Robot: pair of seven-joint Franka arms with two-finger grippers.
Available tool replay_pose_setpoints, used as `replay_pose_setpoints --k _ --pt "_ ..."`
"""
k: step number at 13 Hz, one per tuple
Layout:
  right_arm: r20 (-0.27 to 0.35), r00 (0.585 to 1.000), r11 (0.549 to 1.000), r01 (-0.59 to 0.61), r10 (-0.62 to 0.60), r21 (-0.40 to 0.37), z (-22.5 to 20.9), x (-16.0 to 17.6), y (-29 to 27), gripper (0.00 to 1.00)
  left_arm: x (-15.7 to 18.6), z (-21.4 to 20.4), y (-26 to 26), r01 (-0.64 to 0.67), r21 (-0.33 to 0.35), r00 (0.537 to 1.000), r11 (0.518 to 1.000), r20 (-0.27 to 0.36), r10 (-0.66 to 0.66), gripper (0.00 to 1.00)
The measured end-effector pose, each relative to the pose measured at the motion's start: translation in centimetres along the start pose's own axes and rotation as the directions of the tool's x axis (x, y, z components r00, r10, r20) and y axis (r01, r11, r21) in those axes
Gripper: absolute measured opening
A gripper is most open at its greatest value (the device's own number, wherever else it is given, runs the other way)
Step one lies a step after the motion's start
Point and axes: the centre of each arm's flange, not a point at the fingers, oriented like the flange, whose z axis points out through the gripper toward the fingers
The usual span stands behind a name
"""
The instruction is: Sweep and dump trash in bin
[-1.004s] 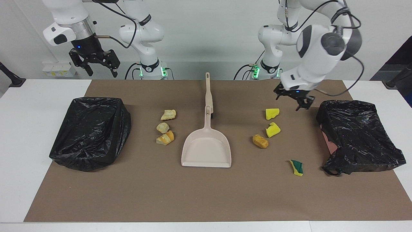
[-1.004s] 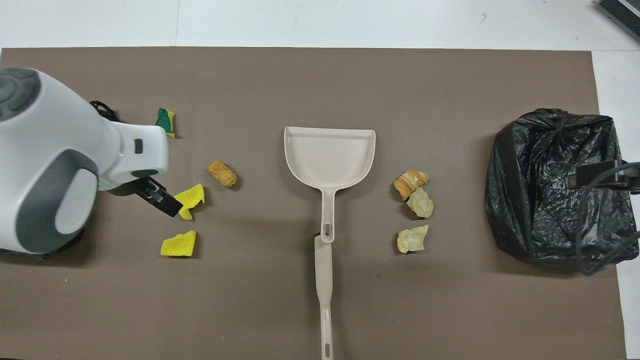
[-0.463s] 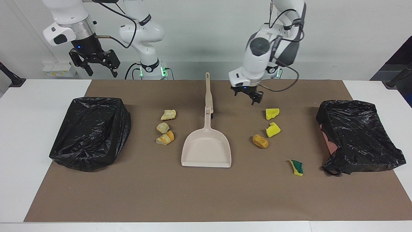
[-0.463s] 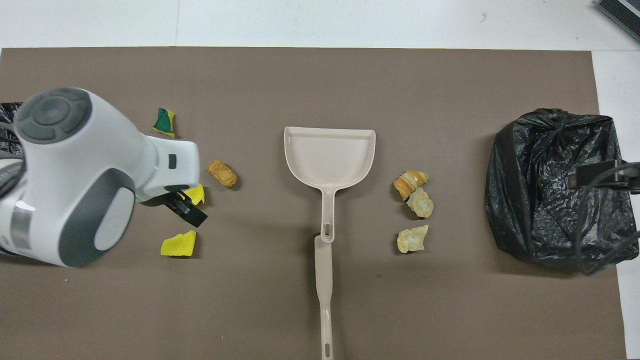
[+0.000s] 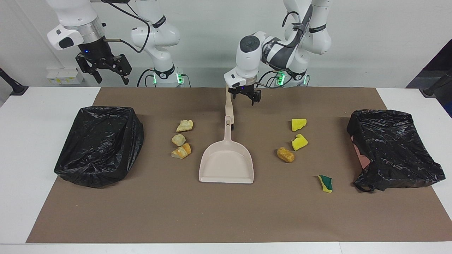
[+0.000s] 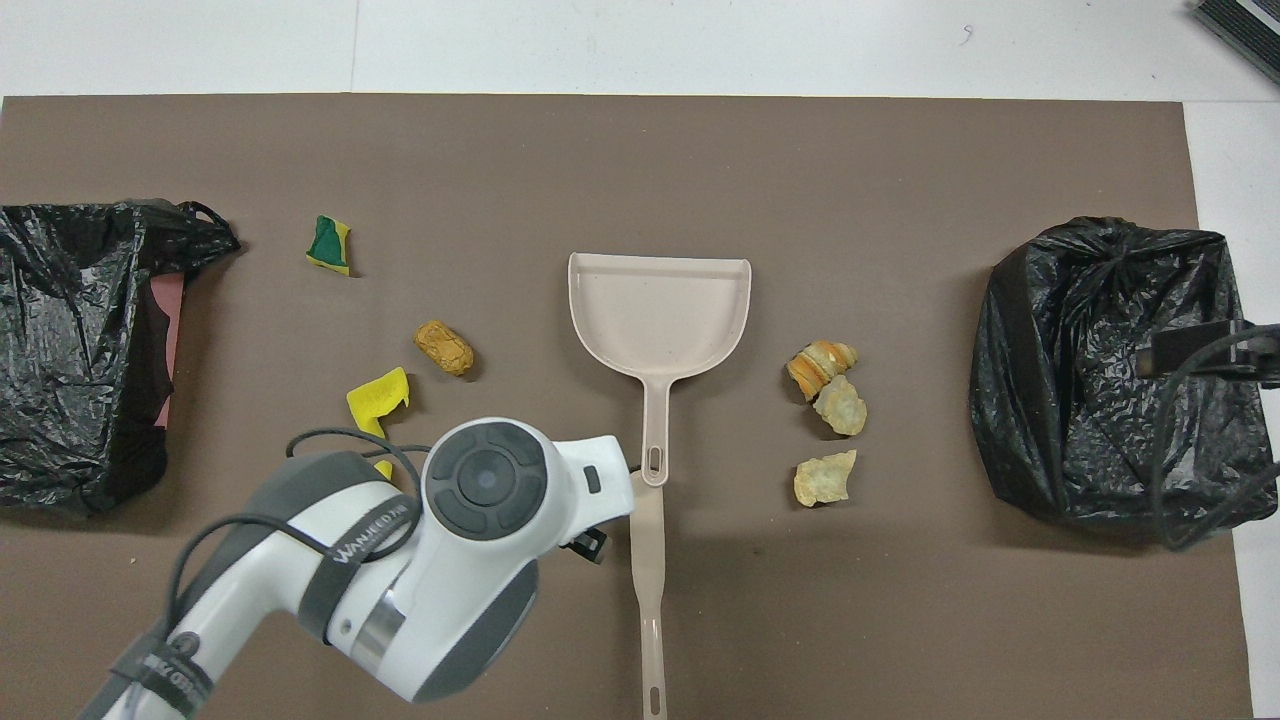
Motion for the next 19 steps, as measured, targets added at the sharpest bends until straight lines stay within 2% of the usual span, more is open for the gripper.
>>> replay_pose_setpoints --k 4,9,11,14,16,17,19 --pt "0.010 1.000 1.000 0.000 0.000 -0.001 0.1 -0.1 0.0 1.00 -2.5 2.6 4.1 0.104 0.002 0.994 0.995 0.020 -0.104 1.00" --pt "0.016 1.000 1.000 0.000 0.000 0.000 0.3 -0.4 0.1 1.00 -4.1 5.6 5.7 0.161 0.007 0.986 0.987 0.037 -0.161 1.00" --pt "0.015 1.000 1.000 0.000 0.000 0.000 0.3 -0.4 0.1 1.00 -4.5 6.0 6.3 0.163 0.008 0.986 0.987 0.038 -0.164 0.96" --pt "0.015 1.000 1.000 0.000 0.000 0.000 0.3 -0.4 0.1 1.00 -4.5 6.2 6.3 0.212 -0.015 0.976 0.977 0.061 -0.211 0.56" --pt "0.015 1.000 1.000 0.000 0.000 0.000 0.2 -0.5 0.1 1.00 -4.6 6.4 6.2 0.223 -0.019 0.973 0.975 0.071 -0.221 0.34" --pt "0.015 1.000 1.000 0.000 0.000 0.000 0.2 -0.5 0.1 1.00 -4.5 6.4 6.1 0.227 -0.020 0.972 0.974 0.072 -0.226 0.26" --pt "0.014 1.000 1.000 0.000 0.000 0.000 0.2 -0.5 0.1 1.00 -4.0 6.0 4.6 0.266 -0.011 0.961 0.964 0.087 -0.264 0.26"
